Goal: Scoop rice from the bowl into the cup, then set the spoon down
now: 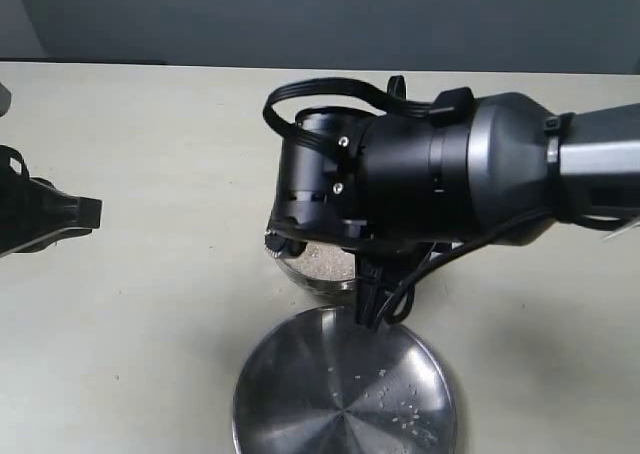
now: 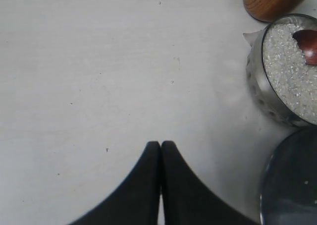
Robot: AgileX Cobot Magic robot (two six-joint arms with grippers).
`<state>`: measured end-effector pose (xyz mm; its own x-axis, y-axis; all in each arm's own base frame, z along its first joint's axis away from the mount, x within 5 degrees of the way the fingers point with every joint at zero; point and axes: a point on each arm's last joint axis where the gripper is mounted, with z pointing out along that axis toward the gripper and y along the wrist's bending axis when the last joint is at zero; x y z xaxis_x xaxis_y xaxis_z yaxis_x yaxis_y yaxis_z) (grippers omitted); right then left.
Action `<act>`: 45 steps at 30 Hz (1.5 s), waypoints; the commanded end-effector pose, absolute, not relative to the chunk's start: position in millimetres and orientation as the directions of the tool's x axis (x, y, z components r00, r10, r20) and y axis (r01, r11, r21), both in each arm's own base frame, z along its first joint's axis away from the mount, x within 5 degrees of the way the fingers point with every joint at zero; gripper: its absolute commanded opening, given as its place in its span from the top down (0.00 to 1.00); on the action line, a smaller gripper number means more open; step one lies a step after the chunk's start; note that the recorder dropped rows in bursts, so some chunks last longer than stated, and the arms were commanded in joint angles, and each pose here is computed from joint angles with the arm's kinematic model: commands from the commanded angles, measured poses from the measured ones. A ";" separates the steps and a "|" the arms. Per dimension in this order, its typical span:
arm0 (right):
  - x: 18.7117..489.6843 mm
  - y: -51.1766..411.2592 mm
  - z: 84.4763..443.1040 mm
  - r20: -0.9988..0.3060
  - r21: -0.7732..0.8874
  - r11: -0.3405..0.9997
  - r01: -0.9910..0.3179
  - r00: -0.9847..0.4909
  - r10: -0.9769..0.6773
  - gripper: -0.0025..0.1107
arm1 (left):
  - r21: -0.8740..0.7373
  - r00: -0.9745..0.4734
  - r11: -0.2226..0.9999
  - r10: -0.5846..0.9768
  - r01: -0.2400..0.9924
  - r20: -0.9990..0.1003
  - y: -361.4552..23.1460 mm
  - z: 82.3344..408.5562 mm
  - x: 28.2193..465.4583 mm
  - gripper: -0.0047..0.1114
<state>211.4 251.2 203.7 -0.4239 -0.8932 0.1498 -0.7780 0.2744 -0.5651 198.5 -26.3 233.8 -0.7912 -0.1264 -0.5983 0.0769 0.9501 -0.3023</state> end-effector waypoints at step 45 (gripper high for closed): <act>199.3 264.5 214.0 -0.120 -0.391 0.564 -0.727 -0.567 -0.815 0.98 | -0.301 -0.799 0.950 -0.119 0.080 -0.589 -26.8 231.9 197.7 0.95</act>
